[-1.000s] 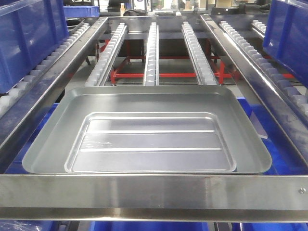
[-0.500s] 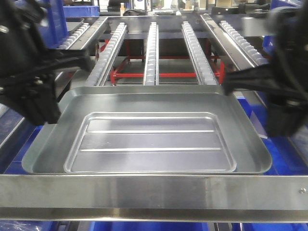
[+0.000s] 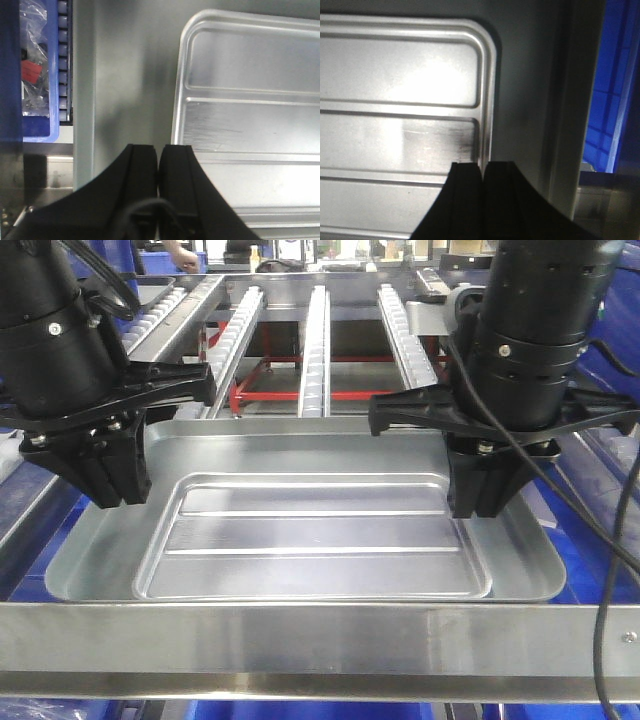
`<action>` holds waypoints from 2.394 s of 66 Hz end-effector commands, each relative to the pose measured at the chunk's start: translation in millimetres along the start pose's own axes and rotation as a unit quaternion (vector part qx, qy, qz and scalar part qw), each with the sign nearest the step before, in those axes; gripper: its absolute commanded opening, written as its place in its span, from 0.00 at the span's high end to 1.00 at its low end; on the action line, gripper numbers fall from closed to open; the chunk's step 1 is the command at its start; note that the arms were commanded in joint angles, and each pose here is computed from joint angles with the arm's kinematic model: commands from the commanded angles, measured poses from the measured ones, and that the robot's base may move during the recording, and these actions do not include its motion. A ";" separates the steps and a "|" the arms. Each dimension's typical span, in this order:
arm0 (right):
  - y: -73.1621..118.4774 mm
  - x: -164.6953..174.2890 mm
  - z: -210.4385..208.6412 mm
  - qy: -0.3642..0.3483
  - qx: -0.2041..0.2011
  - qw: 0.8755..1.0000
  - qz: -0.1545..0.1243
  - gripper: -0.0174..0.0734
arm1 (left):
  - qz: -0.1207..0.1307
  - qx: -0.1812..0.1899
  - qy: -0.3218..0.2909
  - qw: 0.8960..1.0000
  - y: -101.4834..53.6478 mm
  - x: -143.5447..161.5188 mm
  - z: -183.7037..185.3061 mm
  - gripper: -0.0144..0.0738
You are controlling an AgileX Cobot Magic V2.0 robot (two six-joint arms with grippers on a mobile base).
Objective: Grab silver tray and place in blue box
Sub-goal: 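Lower both grippers, open, to the side rims of the silver tray, then open both grippers wider and position them around the tray rims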
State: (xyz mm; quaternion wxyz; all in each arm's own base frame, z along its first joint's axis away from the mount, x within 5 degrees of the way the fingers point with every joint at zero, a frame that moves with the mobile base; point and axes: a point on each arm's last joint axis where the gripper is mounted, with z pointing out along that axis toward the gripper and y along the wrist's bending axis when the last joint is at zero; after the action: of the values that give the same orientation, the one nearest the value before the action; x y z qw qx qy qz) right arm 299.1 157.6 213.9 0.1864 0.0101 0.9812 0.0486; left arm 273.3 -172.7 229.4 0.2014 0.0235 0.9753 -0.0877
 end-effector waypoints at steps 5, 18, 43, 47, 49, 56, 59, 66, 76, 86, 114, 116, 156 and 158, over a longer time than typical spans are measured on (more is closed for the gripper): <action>5.1 -14.3 -22.1 -0.056 -0.033 0.998 -0.004 0.75 | -0.003 0.034 -0.054 0.998 -8.7 -12.3 -18.9 0.84; 4.8 -15.5 -21.9 -0.062 -0.030 0.998 -0.013 0.75 | -0.002 0.033 -0.051 0.998 -8.9 -12.3 -15.7 0.84; -0.7 -18.9 -21.4 -0.066 -0.028 0.997 -0.004 0.75 | -0.017 0.038 -0.031 0.999 -13.0 -9.7 -0.7 0.84; -1.2 -18.9 -21.3 -0.065 -0.027 0.998 -0.003 0.75 | -0.017 0.041 -0.035 0.998 -13.4 -10.4 -0.7 0.84; -1.2 -18.9 -21.3 -0.065 -0.027 0.998 -0.003 0.75 | -0.017 0.041 -0.035 0.998 -13.4 -10.4 -0.7 0.84; -1.3 -18.7 -21.3 -0.064 -0.026 0.998 -0.003 0.75 | -0.017 0.041 -0.035 0.998 -13.4 -10.4 -0.7 0.84; -1.3 -18.7 -21.3 -0.064 -0.026 0.998 -0.003 0.75 | -0.014 0.039 -0.036 0.998 -13.1 -10.6 -0.7 0.84; -1.3 -18.7 -21.3 -0.064 -0.026 0.998 -0.003 0.75 | -0.007 0.031 -0.034 0.999 -11.7 -10.3 -0.7 0.84; -1.3 -18.7 -21.3 -0.064 -0.026 0.998 -0.003 0.75 | -0.018 0.018 -0.015 1.000 -12.0 -10.9 2.2 0.84; -1.2 -18.8 -21.3 -0.064 -0.027 0.998 -0.003 0.75 | -0.002 -0.001 -0.014 1.000 -22.9 -20.1 5.1 0.84; -0.9 -19.3 -21.4 -0.067 -0.029 0.997 -0.003 0.75 | 0.005 -0.006 -0.016 1.000 -32.6 -23.5 4.6 0.84; -0.9 -19.3 -21.4 -0.067 -0.029 0.997 -0.003 0.75 | 0.005 -0.006 -0.016 1.000 -32.6 -23.5 4.6 0.84; -1.1 -19.1 -21.3 -0.066 -0.028 0.997 -0.003 0.75 | 0.005 -0.006 -0.016 1.000 -32.6 -23.5 4.6 0.84; -1.1 -19.1 -21.3 -0.066 -0.028 0.997 -0.003 0.75 | 0.005 -0.006 -0.016 1.000 -32.6 -23.5 4.6 0.84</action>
State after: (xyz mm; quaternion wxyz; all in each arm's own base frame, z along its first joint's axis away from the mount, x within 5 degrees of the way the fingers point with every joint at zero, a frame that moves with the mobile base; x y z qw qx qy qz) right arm 304.3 154.2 215.1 0.2011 0.0137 0.9778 0.0569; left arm 293.1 -203.4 214.6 0.1789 0.0273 0.9818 -0.0569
